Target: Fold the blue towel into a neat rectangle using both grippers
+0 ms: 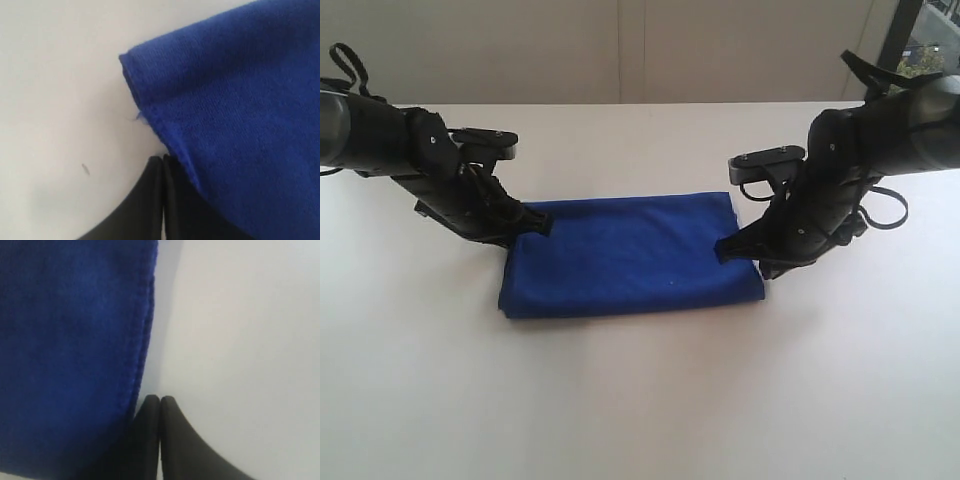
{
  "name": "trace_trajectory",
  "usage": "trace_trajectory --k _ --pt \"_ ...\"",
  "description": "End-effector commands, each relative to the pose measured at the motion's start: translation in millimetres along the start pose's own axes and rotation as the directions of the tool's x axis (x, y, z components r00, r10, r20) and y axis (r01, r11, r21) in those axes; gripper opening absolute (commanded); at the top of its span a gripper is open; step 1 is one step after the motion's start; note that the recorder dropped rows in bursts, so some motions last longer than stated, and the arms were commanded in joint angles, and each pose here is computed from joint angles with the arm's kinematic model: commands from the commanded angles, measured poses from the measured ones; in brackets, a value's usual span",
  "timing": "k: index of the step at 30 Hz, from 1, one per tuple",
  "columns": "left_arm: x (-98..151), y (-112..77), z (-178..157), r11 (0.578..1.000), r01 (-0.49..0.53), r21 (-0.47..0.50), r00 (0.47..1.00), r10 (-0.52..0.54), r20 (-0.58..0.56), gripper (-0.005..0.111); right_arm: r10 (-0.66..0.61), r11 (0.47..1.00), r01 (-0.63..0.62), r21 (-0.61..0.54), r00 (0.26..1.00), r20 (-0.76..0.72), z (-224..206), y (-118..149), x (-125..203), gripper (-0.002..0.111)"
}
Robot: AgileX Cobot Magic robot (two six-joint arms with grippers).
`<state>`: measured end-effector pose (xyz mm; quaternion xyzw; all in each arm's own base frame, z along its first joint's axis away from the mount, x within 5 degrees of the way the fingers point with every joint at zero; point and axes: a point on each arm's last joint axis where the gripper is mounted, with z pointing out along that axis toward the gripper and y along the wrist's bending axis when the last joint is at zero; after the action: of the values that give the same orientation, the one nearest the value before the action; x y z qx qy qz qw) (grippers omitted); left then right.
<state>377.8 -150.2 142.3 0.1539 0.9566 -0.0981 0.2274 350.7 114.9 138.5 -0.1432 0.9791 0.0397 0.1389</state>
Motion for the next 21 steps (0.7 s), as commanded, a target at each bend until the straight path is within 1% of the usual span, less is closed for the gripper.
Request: trace_trajectory --k 1,6,9,14,21 --pt "1 -1.7 7 1.0 0.014 0.007 1.0 -0.014 0.004 0.0 0.012 0.999 -0.013 -0.048 1.0 -0.027 -1 2 1 0.0" --pt "2 0.0 15 1.0 0.016 -0.002 1.0 -0.016 0.023 0.0 0.011 0.998 -0.015 -0.065 0.998 -0.066 -1 3 4 0.0" --pt "-1 0.7 15 1.0 0.017 -0.008 0.998 -0.016 0.054 0.0 0.009 0.998 -0.015 -0.069 0.996 -0.087 -1 3 6 0.0" --pt "-4 0.5 15 0.999 0.042 -0.004 0.996 -0.041 0.085 0.0 0.002 0.996 -0.011 -0.086 0.995 -0.096 -1 5 7 0.0" --pt "-17 -1.2 10 0.999 0.037 0.003 0.993 -0.037 0.116 0.0 -0.015 0.995 0.007 -0.099 0.996 -0.087 -1 8 7 0.0"
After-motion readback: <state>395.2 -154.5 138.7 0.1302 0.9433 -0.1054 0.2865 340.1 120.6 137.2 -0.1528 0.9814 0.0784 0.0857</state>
